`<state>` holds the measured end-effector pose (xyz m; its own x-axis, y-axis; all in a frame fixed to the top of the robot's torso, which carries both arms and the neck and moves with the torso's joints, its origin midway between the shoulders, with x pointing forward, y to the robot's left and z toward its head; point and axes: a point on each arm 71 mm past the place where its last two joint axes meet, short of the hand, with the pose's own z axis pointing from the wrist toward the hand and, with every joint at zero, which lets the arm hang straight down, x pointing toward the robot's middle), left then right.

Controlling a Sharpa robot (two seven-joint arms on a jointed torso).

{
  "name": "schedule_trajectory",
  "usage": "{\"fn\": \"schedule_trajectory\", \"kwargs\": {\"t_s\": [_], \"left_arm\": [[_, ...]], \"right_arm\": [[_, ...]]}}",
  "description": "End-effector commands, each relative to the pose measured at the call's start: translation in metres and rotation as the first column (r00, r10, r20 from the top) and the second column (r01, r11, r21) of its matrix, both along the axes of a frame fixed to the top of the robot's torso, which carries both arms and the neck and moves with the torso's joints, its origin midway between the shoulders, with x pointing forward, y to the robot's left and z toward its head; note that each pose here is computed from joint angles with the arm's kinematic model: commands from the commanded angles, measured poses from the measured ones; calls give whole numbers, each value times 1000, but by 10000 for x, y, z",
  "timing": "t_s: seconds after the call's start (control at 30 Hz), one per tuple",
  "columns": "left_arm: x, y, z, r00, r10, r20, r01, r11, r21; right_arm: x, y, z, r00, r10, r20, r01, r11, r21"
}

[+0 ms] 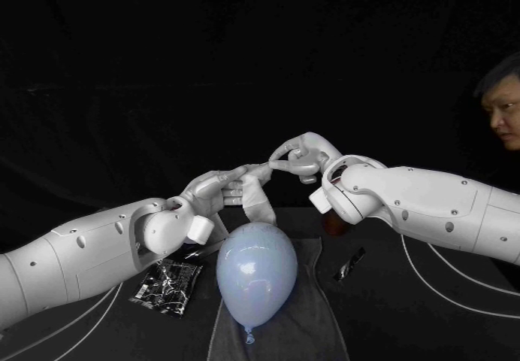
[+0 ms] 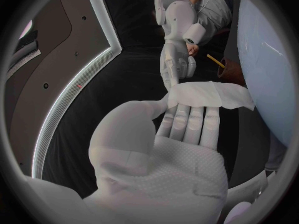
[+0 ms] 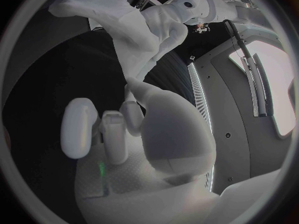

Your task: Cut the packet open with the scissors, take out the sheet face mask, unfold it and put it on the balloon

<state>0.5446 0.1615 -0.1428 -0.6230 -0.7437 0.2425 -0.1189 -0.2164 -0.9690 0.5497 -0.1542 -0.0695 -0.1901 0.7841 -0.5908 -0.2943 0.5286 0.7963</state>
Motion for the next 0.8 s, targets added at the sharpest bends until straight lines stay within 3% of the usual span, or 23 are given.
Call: {"fn": "schedule_trajectory", "kwargs": {"t_s": [0.03,0.8], "left_arm": [[-9,-11,18,1000,-5,10,6,1000,-6],[-39,13,27,1000,-7,13,8,1000,-11]], "right_arm": [[-7,0,12,1000,3,11,-3,1000,5],[-34,-8,11,1000,14,7,-14,1000,15]]}}
